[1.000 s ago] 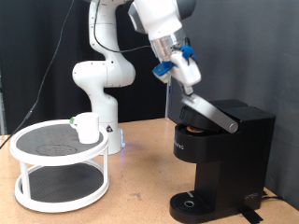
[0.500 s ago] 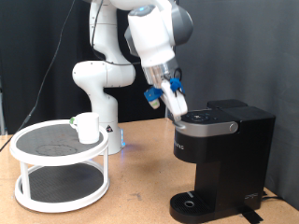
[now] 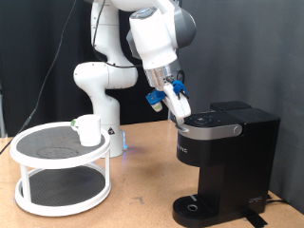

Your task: Make a cup of coffee with the keurig machine

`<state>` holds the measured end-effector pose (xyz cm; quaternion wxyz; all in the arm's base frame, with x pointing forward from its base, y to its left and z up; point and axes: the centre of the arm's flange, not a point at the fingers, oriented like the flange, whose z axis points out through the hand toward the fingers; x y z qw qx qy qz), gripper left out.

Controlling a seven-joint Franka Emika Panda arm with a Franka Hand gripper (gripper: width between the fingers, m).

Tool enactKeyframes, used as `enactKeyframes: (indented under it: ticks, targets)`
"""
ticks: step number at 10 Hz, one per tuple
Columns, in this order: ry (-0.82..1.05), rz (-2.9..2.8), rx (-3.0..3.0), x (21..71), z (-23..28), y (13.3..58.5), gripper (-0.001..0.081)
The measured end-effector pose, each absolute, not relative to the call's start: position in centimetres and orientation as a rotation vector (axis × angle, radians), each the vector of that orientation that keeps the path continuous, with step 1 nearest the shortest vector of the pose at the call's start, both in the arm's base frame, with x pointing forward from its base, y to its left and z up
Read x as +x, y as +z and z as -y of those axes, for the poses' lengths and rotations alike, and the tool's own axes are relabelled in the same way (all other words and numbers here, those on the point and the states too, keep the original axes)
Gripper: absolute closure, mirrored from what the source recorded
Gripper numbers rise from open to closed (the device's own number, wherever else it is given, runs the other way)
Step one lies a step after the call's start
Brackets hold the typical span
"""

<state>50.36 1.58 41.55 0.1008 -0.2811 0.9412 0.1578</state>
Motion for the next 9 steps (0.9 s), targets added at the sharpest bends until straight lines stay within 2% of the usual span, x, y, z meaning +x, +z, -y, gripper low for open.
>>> enactKeyframes:
  ticks: [5, 9]
  targets:
    - [0.611, -2.687, -0.937, 49.5, -2.2, 42.3, 0.0806]
    - [0.775, -2.550, -0.899, 48.3, -2.7, 46.2, 0.0806]
